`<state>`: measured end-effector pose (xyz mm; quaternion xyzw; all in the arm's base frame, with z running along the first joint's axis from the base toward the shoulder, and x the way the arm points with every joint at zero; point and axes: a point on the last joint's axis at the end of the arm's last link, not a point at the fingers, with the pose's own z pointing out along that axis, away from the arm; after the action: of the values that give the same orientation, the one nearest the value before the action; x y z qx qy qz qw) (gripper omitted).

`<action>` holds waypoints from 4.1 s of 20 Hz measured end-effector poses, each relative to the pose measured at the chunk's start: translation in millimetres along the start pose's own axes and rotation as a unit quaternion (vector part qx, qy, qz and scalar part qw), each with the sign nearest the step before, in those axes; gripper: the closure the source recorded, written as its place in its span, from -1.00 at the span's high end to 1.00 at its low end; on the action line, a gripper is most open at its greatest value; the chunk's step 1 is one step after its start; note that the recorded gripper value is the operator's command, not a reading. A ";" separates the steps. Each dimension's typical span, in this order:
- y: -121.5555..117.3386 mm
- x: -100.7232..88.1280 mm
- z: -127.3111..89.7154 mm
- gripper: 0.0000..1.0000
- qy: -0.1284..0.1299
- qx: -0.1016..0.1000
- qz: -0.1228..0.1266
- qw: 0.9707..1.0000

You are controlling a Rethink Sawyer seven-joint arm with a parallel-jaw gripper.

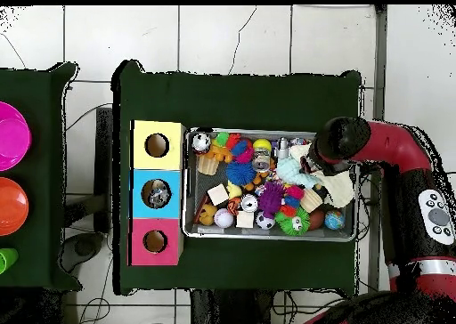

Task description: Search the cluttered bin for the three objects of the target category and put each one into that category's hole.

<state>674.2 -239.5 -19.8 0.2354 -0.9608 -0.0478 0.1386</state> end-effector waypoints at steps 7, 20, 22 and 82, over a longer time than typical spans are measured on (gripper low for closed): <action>-0.5 -0.8 1.3 -1.00 0.005 0.005 -0.002 1.000; -0.2 -4.7 7.1 -1.00 0.007 0.006 -0.002 1.000; 0.4 -5.0 6.2 -1.00 0.008 0.008 -0.003 1.000; 206.2 -21.7 -195.2 -1.00 -0.145 0.135 -0.019 0.980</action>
<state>658.5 -52.2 194.2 0.2602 -0.9638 0.0457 -0.0364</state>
